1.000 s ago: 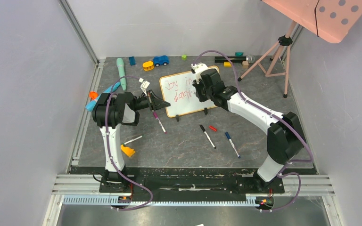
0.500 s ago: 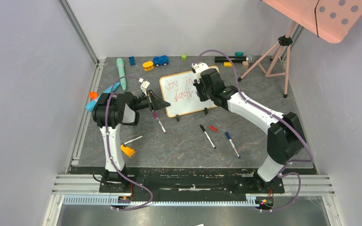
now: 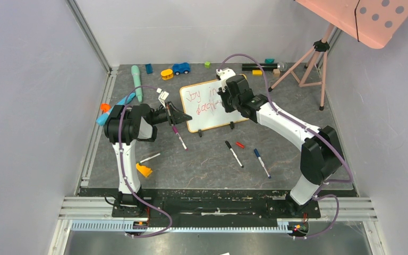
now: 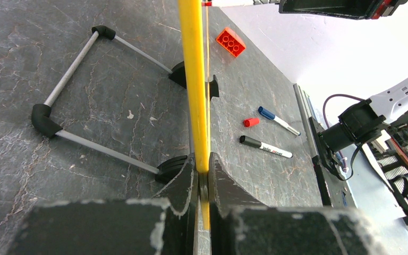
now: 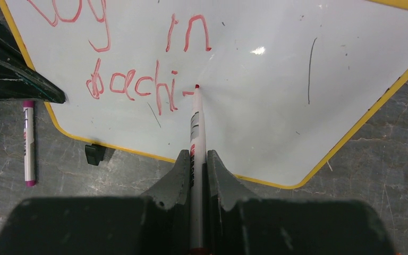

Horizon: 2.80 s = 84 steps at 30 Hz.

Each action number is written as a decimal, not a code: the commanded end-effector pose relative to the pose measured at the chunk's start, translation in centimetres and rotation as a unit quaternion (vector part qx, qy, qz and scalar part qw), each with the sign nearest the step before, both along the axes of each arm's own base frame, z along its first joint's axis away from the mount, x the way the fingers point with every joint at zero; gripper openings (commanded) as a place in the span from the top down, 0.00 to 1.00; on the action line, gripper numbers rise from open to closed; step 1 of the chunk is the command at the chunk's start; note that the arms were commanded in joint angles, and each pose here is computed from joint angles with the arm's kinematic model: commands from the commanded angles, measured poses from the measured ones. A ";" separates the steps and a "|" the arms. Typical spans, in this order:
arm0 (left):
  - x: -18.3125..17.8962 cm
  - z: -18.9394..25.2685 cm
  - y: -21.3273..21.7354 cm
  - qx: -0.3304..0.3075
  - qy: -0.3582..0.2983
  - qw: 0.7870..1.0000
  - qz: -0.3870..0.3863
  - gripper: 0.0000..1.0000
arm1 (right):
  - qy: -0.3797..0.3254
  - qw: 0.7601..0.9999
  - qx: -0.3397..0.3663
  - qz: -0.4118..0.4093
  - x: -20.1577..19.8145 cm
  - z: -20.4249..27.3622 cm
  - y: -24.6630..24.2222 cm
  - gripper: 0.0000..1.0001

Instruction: Write a sentence on the whiteboard

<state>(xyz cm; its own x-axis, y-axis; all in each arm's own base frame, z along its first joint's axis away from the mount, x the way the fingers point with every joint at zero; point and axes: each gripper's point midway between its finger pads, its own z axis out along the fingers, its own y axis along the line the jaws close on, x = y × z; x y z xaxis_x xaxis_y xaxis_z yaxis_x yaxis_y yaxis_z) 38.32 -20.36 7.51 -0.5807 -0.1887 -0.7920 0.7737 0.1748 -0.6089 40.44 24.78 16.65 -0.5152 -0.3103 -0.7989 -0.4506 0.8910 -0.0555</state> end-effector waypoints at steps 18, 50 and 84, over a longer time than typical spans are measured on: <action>-2.5 -1.9 -0.7 0.015 -0.031 0.998 -0.059 0.98 | -0.002 1.000 0.030 0.011 0.6 0.2 0.8 1.00; -2.4 -2.0 -0.7 0.015 -0.029 0.998 -0.058 0.98 | -0.046 0.998 0.042 0.027 -0.9 3.3 -0.3 1.00; -2.5 -2.0 -0.7 0.015 -0.030 0.998 -0.058 0.98 | -0.027 1.000 0.007 -0.010 0.3 0.4 -1.6 1.00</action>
<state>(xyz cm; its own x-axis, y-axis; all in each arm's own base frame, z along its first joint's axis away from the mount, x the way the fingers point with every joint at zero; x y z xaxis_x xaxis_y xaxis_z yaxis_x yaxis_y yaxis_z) 38.33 -20.36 7.52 -0.5803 -0.1889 -0.7922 0.7739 0.1751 -0.6087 40.07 23.60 16.35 -0.5032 -0.2949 -0.8123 -0.4501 0.8919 -0.0450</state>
